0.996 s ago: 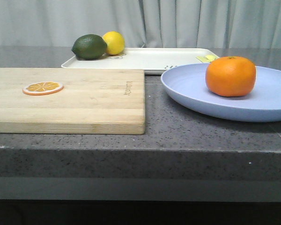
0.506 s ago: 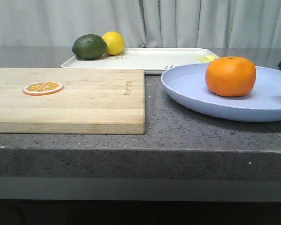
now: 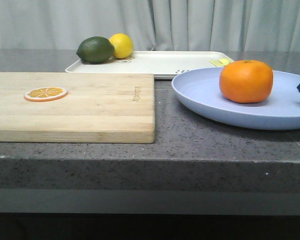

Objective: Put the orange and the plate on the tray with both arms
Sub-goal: 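Lower the right gripper onto the blue plate's outer rim and grip it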

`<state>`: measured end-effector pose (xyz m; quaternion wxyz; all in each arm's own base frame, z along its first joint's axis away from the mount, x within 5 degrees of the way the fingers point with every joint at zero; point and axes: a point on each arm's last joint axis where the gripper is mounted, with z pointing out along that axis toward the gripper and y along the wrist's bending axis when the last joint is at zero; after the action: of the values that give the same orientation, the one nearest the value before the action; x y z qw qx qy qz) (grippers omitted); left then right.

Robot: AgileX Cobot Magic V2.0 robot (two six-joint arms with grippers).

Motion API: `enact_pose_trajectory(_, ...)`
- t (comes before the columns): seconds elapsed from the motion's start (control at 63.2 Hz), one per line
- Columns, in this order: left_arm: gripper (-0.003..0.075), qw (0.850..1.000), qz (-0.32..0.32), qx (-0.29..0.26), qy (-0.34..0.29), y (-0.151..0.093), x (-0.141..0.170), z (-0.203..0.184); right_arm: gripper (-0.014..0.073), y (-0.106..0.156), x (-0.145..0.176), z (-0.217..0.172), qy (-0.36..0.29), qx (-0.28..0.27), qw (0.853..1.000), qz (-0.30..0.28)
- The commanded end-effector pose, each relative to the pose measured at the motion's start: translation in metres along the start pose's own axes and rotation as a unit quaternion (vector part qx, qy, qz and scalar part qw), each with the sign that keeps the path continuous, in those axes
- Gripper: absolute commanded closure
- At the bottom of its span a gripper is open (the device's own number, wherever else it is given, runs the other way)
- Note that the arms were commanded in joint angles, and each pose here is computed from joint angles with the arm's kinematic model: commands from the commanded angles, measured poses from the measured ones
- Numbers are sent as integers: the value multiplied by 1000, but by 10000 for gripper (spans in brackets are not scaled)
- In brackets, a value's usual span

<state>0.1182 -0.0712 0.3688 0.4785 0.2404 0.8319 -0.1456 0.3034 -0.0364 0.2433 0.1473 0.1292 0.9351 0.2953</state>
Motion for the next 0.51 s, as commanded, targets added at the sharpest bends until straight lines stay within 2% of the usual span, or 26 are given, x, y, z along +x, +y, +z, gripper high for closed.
enact_pose_trajectory(0.0, 81, 999, -7, -2, -51, 0, -13, -6, 419, 11, -3, -14, -26, -16, 999, -14)
enact_pose_trajectory(0.332, 82, 999, -7, -2, -51, 0, -13, -6, 671, 11, -3, -14, -26, -16, 999, -14)
enact_pose_trajectory(0.49, 82, 999, -7, -2, -51, 0, -13, -6, 711, 11, -2, -14, -21, -18, 1000, -14)
